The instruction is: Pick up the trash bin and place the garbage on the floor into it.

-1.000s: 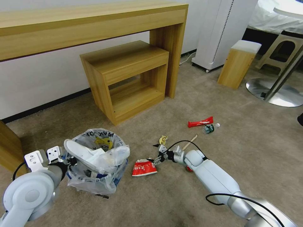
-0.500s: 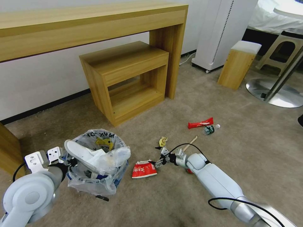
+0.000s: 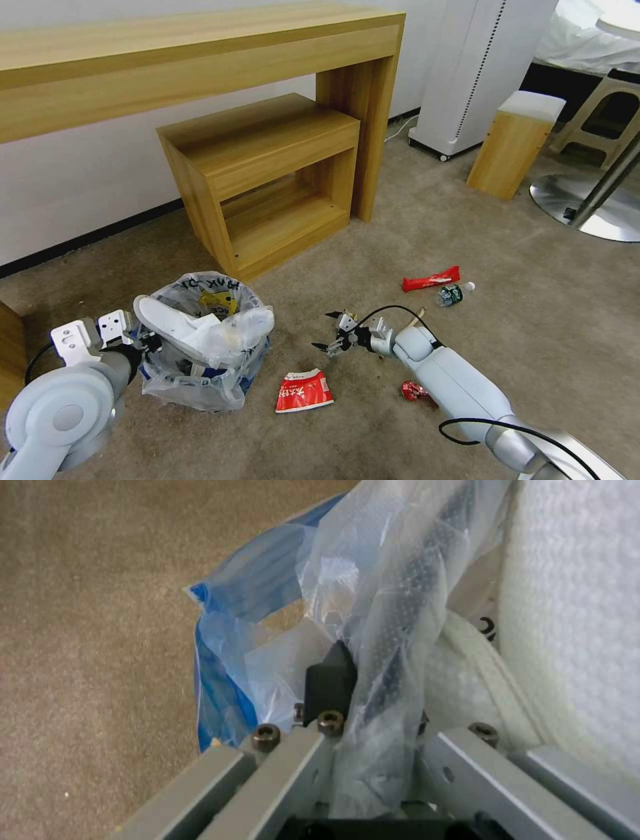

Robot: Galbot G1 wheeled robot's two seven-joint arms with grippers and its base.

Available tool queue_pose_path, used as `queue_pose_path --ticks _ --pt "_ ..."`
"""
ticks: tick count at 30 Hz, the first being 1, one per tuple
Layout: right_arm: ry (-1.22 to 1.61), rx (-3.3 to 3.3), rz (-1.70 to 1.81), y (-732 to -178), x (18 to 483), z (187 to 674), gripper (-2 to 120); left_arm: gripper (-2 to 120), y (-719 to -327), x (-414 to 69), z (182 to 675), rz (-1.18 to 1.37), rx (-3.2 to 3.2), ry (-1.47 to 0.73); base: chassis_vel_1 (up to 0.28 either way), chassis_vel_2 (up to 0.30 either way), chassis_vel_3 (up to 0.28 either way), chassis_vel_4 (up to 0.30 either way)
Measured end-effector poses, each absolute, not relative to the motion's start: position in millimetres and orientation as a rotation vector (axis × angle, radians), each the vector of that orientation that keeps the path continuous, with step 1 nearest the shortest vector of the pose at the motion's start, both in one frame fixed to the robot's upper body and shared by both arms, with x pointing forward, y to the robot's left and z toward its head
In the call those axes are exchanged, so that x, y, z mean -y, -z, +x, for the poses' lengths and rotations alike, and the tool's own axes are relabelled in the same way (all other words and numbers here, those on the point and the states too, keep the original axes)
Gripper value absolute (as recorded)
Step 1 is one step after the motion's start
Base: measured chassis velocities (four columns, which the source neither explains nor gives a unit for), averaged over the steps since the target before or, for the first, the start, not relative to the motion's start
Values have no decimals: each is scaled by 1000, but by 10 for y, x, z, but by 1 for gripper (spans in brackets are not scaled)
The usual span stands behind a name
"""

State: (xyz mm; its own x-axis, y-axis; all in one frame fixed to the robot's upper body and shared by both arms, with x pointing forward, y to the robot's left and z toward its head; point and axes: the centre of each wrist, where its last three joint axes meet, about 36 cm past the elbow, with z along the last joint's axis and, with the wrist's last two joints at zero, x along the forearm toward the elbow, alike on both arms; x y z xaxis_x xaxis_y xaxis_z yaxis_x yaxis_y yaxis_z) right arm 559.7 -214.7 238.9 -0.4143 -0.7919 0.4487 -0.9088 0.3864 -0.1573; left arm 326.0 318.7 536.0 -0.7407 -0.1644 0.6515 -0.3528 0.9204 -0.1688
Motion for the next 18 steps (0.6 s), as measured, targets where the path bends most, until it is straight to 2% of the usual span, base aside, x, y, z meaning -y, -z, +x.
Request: queue_pose_path --ticks 18 --pt "-891 1915 1537 -2561 1818 5900 100 0 -5379 -3178 3228 369 2416 -374 0 0 0 0"
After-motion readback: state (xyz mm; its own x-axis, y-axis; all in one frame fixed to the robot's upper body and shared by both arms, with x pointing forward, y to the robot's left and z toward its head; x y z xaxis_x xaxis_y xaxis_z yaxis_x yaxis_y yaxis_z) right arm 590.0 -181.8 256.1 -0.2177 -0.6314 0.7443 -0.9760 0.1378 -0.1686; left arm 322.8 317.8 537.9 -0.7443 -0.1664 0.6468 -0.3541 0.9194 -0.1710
